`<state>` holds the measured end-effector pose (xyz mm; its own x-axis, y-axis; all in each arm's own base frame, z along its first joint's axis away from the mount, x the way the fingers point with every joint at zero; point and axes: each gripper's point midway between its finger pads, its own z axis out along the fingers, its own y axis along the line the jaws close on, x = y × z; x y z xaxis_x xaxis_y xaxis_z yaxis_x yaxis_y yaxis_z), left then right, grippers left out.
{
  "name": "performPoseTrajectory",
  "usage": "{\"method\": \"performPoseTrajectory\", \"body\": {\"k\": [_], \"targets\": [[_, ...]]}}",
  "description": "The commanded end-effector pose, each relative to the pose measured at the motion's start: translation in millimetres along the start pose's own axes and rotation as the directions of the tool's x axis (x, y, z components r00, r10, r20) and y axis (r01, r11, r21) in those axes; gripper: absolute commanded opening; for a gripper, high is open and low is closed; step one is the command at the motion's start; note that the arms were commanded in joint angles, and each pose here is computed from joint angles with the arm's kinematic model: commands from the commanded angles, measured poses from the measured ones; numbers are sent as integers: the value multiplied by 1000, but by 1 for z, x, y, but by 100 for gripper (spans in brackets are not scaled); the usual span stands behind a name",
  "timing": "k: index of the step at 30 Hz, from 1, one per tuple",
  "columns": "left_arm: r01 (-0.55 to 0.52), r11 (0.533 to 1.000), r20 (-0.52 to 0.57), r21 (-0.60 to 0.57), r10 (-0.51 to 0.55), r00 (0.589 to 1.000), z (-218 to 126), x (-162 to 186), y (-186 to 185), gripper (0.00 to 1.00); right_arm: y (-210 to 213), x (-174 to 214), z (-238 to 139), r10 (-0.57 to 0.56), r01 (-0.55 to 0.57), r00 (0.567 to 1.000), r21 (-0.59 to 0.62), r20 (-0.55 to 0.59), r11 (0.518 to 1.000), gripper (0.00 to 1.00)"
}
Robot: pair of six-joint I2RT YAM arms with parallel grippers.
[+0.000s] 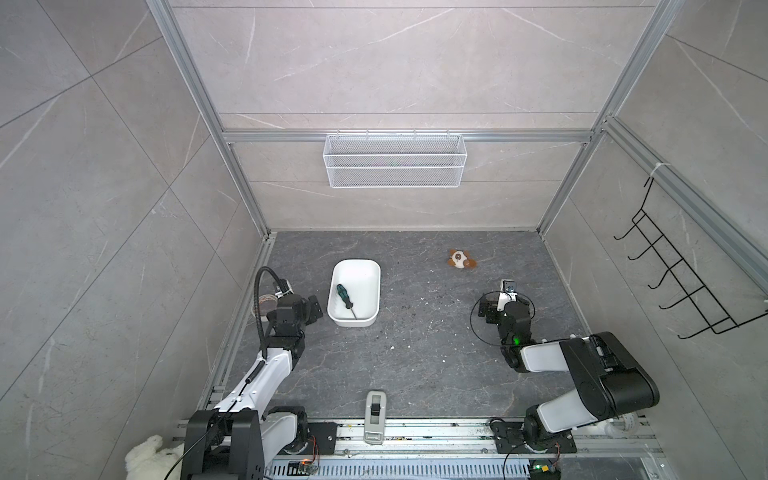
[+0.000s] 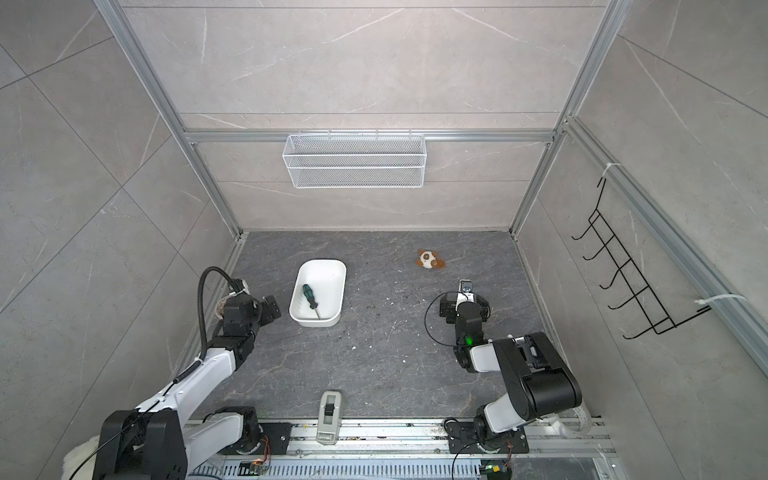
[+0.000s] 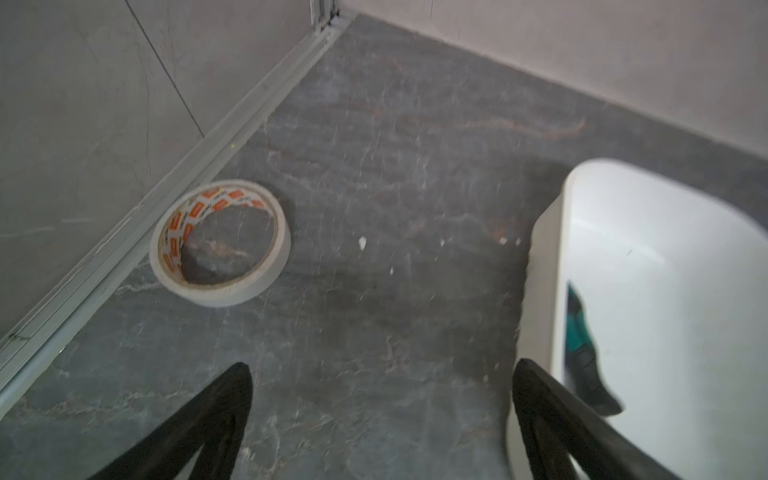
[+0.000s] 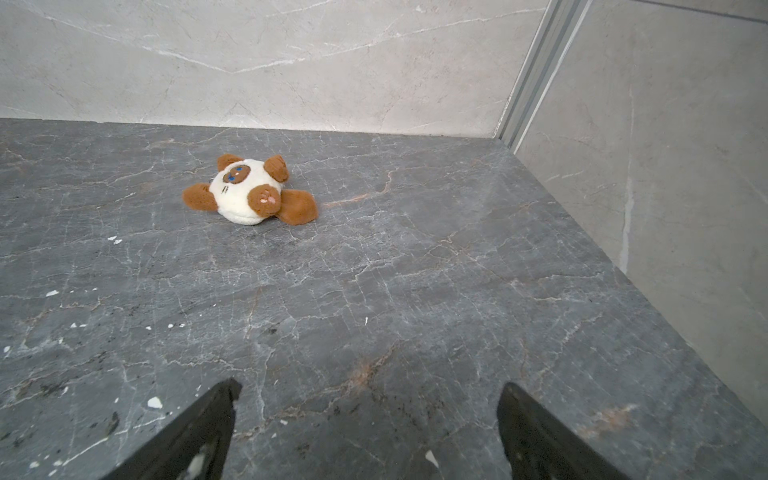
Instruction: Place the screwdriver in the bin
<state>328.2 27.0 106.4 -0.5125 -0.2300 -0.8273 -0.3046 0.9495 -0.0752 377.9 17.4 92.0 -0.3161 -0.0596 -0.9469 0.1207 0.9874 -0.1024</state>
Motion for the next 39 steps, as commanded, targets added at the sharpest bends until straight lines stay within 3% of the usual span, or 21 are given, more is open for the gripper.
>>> {"method": "performPoseTrajectory", "body": {"k": [1,5,16,24,28,33,39], "targets": [[-101,994,107,31,98,989,-4,-12,-6,100,0,-6,2,-2,2,1000,-2,10,1000,99],[-110,994,142,20,107,984,-6,1,1,100,0,-6,2,-1,1,1000,-2,10,1000,99],[-178,983,309,44,156,938,-3,-17,-10,100,0,-6,2,-1,1,1000,-2,9,1000,99],[-280,957,282,81,247,927,31,-16,-31,100,1,-6,3,1,-1,1000,-8,7,1000,99],[-220,975,313,32,199,928,36,-12,-17,100,1,-7,4,3,-3,1000,-12,5,1000,99],[-212,974,224,77,190,956,53,-10,-18,100,1,-6,3,3,-2,1000,-13,4,1000,99],[-194,976,205,97,171,964,56,-11,-15,100,0,-6,3,2,-2,1000,-12,3,1000,99]]}}
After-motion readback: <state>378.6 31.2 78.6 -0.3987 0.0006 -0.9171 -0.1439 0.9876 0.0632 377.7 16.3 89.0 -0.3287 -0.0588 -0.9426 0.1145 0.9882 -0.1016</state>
